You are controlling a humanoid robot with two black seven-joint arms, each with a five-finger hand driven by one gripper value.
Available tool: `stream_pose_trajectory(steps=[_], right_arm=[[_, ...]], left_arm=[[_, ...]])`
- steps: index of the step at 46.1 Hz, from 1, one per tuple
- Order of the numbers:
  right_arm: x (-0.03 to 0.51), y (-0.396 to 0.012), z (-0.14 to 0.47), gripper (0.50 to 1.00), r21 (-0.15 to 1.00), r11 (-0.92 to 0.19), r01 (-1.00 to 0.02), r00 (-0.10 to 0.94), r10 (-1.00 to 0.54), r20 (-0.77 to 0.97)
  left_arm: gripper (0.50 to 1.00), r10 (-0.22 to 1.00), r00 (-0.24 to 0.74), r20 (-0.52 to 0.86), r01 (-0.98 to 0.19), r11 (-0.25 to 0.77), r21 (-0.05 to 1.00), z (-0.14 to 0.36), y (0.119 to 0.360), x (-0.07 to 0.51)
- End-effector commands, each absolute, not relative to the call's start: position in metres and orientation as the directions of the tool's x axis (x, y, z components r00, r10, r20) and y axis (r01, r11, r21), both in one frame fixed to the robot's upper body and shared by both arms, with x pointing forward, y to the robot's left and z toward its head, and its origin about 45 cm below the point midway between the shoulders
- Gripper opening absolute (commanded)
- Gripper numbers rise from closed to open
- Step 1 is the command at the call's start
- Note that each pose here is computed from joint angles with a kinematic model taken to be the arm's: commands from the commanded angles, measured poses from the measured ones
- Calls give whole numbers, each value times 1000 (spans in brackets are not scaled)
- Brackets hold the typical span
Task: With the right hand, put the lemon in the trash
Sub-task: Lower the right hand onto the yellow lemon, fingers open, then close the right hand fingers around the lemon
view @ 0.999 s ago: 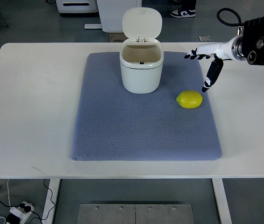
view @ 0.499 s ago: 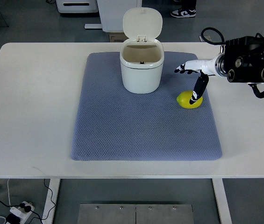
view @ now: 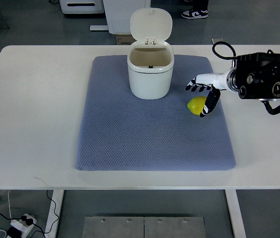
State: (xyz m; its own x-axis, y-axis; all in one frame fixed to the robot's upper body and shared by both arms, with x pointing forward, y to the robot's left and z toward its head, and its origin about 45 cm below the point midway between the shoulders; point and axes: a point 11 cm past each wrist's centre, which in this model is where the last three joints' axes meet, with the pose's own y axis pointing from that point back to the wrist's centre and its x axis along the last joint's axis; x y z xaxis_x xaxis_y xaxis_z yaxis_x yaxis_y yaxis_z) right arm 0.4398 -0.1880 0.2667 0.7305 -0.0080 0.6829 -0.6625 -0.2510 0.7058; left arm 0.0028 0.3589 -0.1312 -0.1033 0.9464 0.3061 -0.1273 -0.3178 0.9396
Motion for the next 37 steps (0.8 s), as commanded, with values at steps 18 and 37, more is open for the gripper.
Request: stream_pose_trajectory(steps=[18,37], right_arm=[[441,-194,252,797,698,-245,-673,724,-22,690],[444,-196,249,696,691,-250,-678,719,-29,695]], left_arm=[[1000,947,-103,305,-128,-317,940,-131,358,3],[1000,946,-103,306,-127,-318,940,-131,359,3]])
